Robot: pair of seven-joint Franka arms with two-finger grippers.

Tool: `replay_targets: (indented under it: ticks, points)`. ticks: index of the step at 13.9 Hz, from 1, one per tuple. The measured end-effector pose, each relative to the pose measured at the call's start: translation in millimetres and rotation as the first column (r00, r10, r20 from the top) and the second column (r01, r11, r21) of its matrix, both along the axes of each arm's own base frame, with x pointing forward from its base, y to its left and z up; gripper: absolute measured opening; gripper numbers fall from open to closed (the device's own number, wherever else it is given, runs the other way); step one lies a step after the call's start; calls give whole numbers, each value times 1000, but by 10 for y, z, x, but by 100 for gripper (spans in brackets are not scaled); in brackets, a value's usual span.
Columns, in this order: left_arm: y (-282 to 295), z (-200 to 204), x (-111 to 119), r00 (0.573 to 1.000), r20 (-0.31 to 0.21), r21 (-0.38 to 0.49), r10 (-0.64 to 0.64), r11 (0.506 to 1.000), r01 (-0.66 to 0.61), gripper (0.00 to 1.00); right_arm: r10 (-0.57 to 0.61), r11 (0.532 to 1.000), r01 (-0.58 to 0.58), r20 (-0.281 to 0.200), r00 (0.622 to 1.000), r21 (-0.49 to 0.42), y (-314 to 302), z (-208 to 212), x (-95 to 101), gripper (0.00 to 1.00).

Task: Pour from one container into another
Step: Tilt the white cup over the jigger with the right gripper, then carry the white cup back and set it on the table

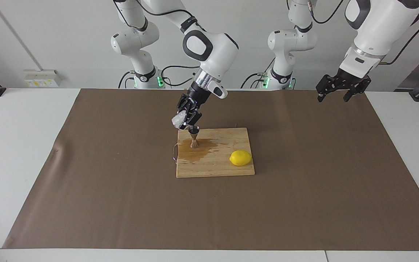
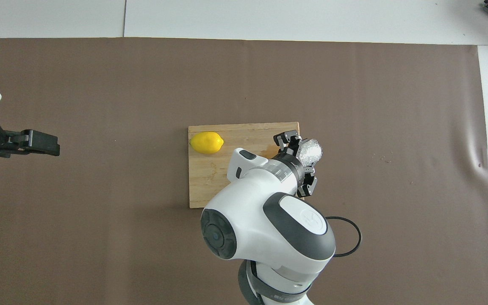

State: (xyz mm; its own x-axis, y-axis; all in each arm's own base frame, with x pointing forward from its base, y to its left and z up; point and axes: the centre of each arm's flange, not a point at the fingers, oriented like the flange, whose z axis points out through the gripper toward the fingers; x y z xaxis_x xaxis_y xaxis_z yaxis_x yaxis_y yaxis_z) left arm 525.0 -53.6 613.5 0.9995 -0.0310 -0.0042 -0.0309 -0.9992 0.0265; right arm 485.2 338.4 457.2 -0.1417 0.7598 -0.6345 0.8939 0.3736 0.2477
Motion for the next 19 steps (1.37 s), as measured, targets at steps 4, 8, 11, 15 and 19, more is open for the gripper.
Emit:
replay_targets:
  ticks: [4,8,11,15,19]
  points:
    - [0,0,0,1000,0,0,0,1000,0,100,-51,996,54,-37,998,70,-10,19,8,52]
    - [0,0,0,1000,0,0,0,1000,0,100,-134,975,149,-101,986,162,-153,27,102,52]
    - [0,0,0,1000,0,0,0,1000,0,100,-186,945,218,-148,971,244,-420,-28,305,52]
    - [0,0,0,1000,0,0,0,1000,0,100,-286,872,375,-294,912,316,-1078,-328,581,52]
    - [0,0,0,1000,0,0,0,1000,0,100,-243,844,395,-398,885,362,-1732,-560,740,52]
